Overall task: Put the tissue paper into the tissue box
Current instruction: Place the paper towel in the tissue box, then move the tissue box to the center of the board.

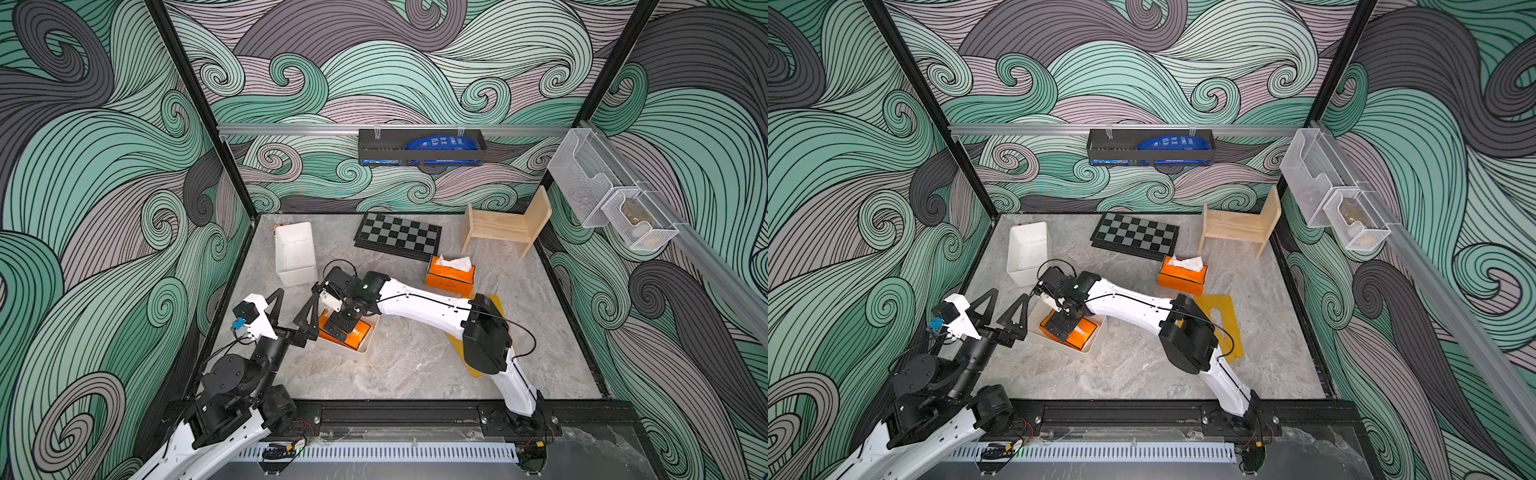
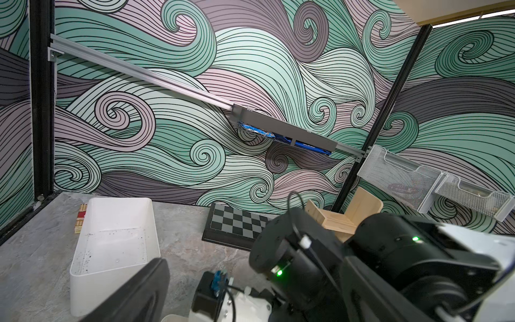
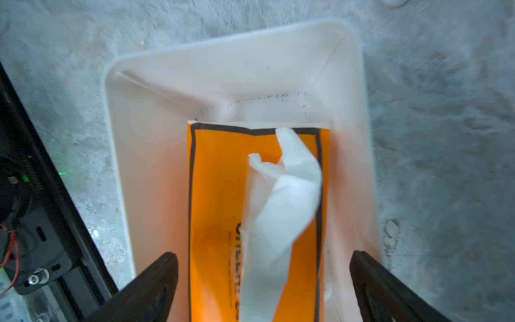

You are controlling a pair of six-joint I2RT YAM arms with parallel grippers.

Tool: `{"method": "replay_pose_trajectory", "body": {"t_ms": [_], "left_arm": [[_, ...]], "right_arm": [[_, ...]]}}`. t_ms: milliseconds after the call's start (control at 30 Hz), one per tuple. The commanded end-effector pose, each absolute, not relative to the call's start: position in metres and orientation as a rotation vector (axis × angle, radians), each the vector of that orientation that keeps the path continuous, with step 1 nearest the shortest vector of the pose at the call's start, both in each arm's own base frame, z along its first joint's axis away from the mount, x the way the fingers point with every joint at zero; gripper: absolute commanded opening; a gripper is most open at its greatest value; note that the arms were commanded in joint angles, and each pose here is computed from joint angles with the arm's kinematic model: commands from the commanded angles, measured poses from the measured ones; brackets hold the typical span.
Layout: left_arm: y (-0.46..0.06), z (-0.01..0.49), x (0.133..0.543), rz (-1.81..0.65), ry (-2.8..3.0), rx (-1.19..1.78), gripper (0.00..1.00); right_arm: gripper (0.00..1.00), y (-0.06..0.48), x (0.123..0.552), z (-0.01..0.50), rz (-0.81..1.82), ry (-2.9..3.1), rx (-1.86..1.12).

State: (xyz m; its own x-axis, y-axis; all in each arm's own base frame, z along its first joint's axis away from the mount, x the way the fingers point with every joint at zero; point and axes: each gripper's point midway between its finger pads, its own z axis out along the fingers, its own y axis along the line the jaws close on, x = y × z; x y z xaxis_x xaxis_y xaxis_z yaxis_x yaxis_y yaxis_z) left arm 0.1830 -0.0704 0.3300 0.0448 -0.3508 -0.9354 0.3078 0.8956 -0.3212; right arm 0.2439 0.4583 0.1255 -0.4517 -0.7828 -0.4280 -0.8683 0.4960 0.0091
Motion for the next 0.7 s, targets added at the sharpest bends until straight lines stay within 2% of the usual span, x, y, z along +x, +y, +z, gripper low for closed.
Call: {"method": "replay_pose_trajectory", "body": {"t_ms": [0, 167, 367, 533, 667], "left_arm": [[-0.065, 0.330, 0.184, -0.488, 1.438, -0.065, 0.99], [-0.063, 0.330, 0.184, -0.484, 1.439, -0.072, 0.99], [-0.062, 0.324, 0.188, -0.452, 1.463, -0.086, 0.99], [-0.064, 0.319, 0.192, -0.429, 1.492, -0.083, 0.99], [-0.066, 0.318, 0.193, -0.426, 1.499, -0.075, 0.99]], "right_arm": [[1.00, 0.446, 0.248, 0.202, 0.350, 2.259, -1.265], [1.00, 0.409, 0.240, 0.223, 0.321, 2.282, -1.147], [1.00, 0.358, 0.230, 0.192, 0.237, 2.399, -0.948], [1.00, 0.339, 0.226, 0.172, 0.294, 2.430, -0.750], [1.00, 0.337, 0.228, 0.180, 0.401, 2.394, -0.580]]}}
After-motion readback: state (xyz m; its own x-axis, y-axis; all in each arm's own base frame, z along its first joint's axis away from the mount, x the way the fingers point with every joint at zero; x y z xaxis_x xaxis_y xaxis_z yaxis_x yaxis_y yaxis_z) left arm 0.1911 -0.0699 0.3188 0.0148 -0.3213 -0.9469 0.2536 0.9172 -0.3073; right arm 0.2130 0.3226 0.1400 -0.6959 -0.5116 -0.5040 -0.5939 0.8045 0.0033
